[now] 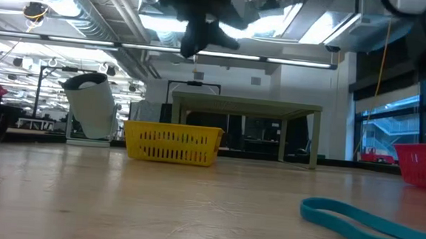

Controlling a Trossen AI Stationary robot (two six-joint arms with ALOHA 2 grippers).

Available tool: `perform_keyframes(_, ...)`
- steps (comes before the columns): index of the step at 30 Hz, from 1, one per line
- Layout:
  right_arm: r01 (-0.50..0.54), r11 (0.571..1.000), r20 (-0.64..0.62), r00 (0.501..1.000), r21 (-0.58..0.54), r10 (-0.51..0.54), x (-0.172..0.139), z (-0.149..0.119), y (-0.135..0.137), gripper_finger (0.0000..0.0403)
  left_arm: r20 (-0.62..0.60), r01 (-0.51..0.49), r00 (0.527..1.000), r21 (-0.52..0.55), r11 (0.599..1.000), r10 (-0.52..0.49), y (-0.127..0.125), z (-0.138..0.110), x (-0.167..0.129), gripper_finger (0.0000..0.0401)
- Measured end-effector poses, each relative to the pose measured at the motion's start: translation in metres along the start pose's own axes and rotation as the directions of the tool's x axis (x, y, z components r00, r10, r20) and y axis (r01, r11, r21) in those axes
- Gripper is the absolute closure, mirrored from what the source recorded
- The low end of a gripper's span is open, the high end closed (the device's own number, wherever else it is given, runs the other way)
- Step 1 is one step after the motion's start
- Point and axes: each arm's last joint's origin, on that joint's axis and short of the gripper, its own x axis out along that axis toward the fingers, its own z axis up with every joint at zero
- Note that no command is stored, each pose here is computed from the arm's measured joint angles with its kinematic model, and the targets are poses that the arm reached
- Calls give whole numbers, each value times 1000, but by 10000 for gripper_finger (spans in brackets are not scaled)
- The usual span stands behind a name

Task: Pick & Place Office Desk Supplies
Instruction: Put the orange rubber band into the yellow bin

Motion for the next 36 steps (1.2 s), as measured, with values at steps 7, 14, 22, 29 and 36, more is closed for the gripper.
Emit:
perform_keyframes(7, -18, 994, -10, 1000, 108, 19, 15, 1, 6, 286, 17, 6, 1000, -15, 1000, -5, -19, -7, 3, 253)
perform_keyframes(14, -38, 973, -26, 999, 229, 45, 15, 1, 8, 286, 31, -18, 999, -19, 1000, 19, -22, -9, 4, 253)
perform_keyframes(22, -30, 942, -2, 999, 333, 33, 15, 9, 4, 286, 47, -12, 999, -39, 999, 14, -22, -7, 4, 253)
perform_keyframes(29, -5, 932, -26, 1000, 364, 15, 29, 11, 4, 286, 59, -3, 998, -63, 998, 7, -23, -6, 4, 253)
perform_keyframes(36, 14, 916, -42, 999, 401, 3, 37, 11, 5, 289, 58, -2, 998, -77, 997, 6, -23, -6, 4, 253)
